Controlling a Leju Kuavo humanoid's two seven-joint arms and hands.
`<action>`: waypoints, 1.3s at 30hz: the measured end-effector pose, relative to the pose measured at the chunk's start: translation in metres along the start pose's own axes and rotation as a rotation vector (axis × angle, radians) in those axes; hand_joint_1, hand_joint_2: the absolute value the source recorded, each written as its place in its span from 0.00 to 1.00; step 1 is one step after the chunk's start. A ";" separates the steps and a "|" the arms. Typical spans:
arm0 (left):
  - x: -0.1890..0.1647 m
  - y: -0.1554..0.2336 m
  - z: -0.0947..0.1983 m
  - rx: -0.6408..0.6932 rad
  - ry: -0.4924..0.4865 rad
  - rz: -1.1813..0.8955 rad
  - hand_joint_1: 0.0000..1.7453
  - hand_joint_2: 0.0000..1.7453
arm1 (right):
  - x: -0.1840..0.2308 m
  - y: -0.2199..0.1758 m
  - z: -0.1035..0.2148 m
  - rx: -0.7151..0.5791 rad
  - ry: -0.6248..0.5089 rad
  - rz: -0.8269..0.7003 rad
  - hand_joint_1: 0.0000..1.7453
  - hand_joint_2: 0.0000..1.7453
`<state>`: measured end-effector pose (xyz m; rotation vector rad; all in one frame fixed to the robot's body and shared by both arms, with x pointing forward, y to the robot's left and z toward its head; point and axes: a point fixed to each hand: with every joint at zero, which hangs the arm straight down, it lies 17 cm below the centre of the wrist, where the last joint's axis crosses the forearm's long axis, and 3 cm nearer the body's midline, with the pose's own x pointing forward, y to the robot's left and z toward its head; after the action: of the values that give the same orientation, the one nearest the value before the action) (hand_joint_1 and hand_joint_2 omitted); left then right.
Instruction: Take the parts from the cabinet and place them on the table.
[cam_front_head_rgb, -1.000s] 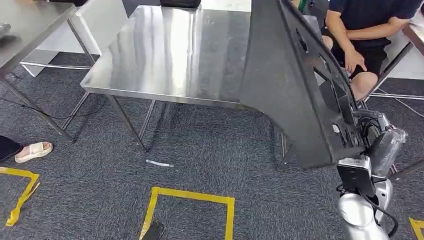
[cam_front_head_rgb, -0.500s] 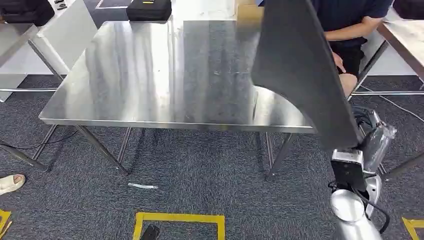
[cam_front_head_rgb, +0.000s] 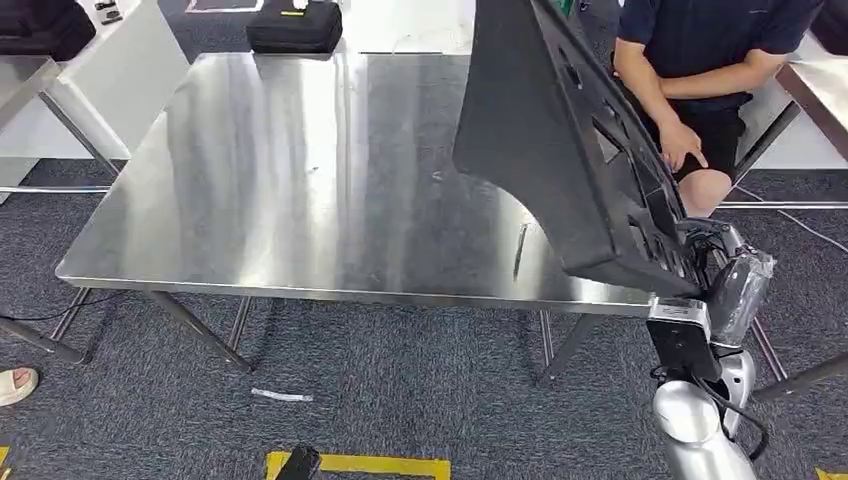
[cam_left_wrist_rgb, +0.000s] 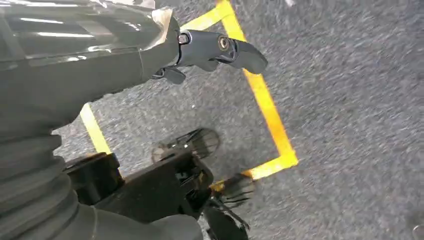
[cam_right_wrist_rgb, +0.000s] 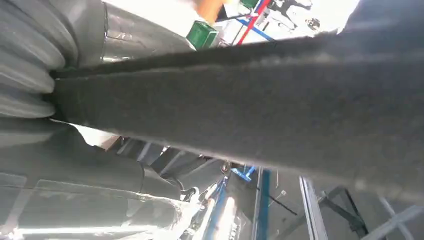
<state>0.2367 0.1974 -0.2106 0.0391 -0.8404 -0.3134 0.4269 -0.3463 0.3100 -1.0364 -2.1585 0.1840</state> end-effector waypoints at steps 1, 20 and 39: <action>0.000 0.001 0.000 0.001 -0.001 -0.001 0.00 1.00 | 0.000 0.001 0.001 0.002 0.002 -0.001 1.00 1.00; 0.009 -0.005 -0.003 -0.006 -0.014 -0.007 0.00 1.00 | 0.006 -0.005 -0.004 -0.020 -0.014 -0.002 1.00 1.00; 0.030 -0.020 -0.010 -0.077 -0.043 -0.064 0.00 1.00 | 0.066 0.088 -0.034 0.254 -0.189 0.016 1.00 1.00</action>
<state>0.2573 0.1689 -0.1988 -0.0130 -0.8700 -0.4078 0.4766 -0.2451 0.3349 -0.9204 -2.2228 0.5694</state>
